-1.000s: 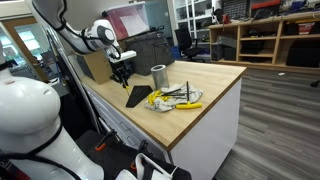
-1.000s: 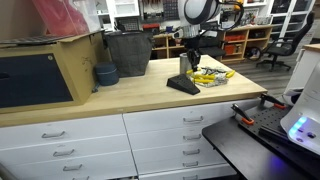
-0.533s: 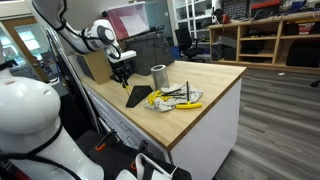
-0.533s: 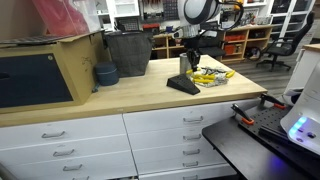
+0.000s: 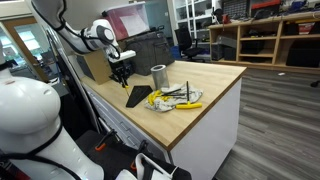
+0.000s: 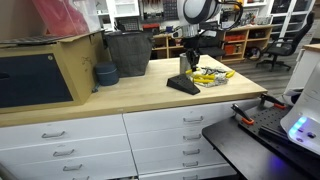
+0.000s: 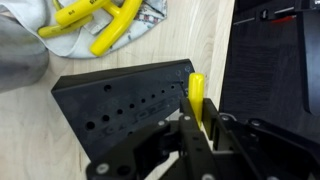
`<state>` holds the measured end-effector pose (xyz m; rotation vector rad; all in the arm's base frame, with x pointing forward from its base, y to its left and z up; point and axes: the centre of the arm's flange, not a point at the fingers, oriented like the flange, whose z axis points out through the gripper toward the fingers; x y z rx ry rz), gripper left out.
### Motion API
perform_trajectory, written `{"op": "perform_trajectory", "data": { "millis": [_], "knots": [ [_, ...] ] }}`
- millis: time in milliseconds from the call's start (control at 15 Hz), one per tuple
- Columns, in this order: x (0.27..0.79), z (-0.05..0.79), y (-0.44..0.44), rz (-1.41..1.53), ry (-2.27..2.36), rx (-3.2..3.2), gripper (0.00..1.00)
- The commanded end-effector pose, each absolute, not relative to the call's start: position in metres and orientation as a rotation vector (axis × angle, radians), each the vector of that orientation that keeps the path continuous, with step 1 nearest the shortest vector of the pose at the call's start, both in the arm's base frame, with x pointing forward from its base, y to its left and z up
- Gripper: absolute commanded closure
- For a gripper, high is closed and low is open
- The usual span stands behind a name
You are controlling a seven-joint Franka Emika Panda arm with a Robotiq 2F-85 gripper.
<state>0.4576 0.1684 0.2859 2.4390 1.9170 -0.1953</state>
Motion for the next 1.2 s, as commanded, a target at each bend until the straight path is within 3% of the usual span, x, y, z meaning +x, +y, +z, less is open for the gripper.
{"op": "perform_trajectory", "data": {
  "millis": [0,1133],
  "knots": [
    [0.460,0.291,0.172,-0.195,1.897,2.460,0.96],
    [0.464,0.289,0.161,-0.202,1.834,2.513,0.96]
  ]
}}
